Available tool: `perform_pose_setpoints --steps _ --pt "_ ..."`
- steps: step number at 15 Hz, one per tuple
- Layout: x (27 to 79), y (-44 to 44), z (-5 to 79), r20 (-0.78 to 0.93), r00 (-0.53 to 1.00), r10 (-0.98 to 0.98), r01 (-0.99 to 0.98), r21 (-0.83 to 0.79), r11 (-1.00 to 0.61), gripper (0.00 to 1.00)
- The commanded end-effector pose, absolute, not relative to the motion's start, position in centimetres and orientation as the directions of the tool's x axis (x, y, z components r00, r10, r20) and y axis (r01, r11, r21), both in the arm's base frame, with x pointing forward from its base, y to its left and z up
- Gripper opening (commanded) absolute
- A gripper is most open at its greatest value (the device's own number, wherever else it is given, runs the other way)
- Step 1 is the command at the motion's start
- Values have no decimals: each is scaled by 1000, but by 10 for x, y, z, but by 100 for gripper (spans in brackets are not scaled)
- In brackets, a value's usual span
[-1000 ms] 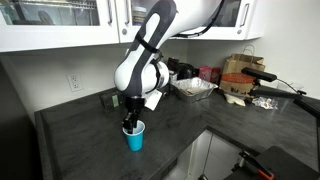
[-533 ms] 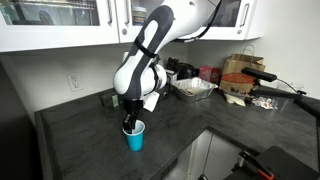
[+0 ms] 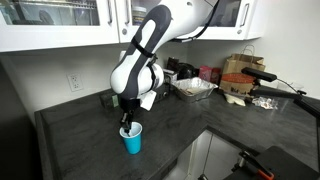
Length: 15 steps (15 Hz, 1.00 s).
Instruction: Remove the pen from the blue cup
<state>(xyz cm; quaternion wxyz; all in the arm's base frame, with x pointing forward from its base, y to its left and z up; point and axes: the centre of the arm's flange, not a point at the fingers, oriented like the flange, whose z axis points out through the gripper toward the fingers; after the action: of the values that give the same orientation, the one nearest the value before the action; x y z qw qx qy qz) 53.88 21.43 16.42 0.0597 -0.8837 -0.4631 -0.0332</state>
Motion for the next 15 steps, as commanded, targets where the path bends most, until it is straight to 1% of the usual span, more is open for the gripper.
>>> perform_pose_setpoints --steps 1,8,12,14,15 --pt "540 209 181 102 562 821 827 -76 -557 6" --pt "527 193 235 82 567 820 823 -94 -560 6" --pt "510 196 281 223 541 811 840 -99 -533 6" --pt "507 196 306 261 538 801 841 -104 -531 6" --pt "507 194 317 254 555 792 829 -94 -551 6"
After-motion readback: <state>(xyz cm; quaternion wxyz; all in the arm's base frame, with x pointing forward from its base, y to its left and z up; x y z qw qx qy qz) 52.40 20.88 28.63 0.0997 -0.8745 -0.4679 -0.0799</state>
